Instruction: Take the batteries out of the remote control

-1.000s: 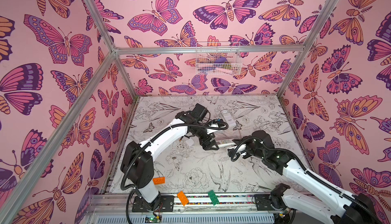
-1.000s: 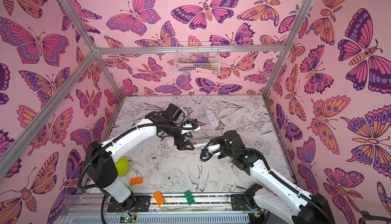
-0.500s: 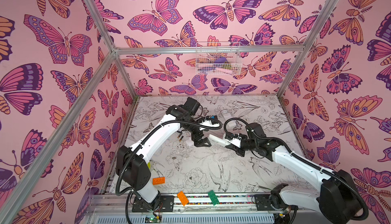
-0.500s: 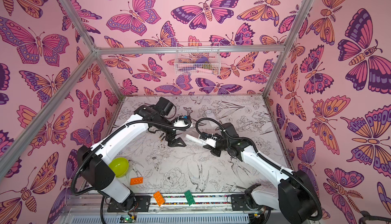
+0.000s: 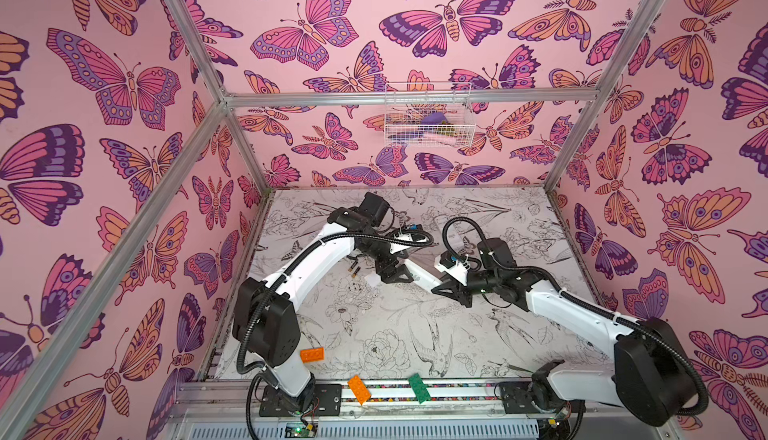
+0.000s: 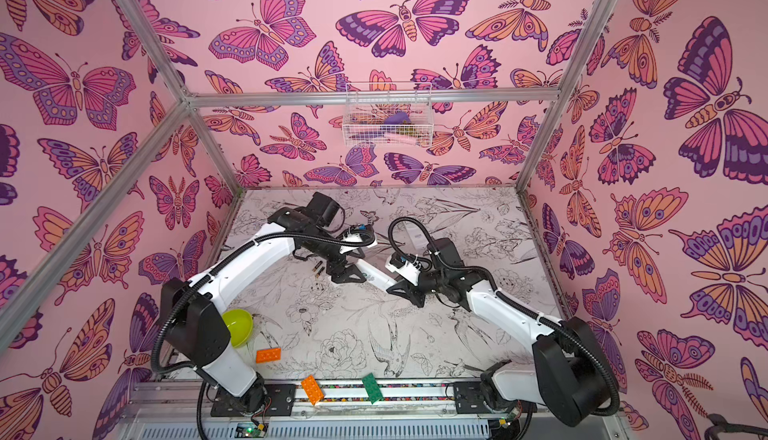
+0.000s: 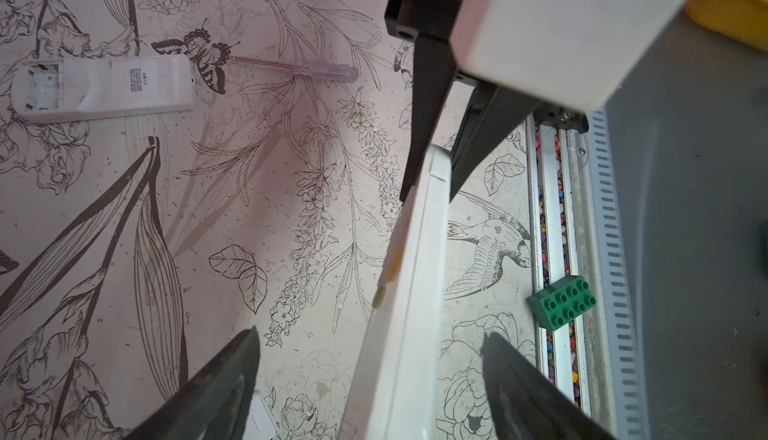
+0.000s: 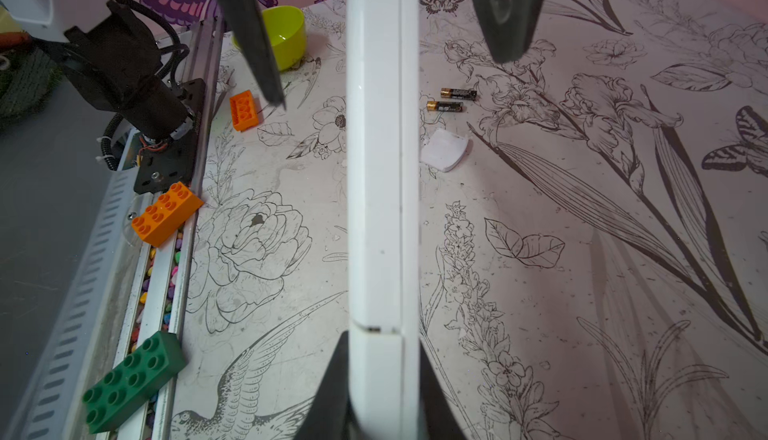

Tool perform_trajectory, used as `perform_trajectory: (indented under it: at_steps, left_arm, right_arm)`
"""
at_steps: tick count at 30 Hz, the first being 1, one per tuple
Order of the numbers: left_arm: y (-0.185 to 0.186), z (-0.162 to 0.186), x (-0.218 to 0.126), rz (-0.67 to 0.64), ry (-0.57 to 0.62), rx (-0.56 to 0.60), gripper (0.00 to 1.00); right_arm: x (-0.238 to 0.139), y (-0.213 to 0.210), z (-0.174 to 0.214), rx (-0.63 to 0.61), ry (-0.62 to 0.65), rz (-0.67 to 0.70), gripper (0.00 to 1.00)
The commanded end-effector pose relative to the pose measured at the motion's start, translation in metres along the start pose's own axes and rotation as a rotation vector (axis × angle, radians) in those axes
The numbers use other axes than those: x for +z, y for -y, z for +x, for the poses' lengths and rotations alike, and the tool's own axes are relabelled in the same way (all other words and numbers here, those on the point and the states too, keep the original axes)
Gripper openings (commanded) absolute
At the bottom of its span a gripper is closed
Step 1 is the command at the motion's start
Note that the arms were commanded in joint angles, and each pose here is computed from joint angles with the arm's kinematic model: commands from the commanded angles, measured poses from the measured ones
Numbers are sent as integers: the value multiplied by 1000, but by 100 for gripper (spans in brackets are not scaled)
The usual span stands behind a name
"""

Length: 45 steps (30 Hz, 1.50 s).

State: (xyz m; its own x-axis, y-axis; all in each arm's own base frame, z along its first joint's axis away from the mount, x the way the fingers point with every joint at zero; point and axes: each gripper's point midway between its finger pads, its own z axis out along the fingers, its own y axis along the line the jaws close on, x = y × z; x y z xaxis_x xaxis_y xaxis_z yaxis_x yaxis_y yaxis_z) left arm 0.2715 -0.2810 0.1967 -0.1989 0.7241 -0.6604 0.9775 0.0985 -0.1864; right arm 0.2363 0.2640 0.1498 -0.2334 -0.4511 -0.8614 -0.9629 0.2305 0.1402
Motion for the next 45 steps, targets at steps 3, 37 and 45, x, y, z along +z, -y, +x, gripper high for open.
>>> perform_trajectory:
  at_steps: [3, 37, 45]
  left_arm:
    - [12, -2, 8, 88, 49, -29, 48]
    - [-35, 13, 28, 55, 280, -520, 0]
    - [-43, 16, 34, 108, 365, -615, 0]
  right_arm:
    - [-4, 0, -23, -24, 60, -23, 11]
    - [-38, 59, 22, 715, 228, 428, 68]
    - [-13, 64, 47, 967, 253, 378, 74]
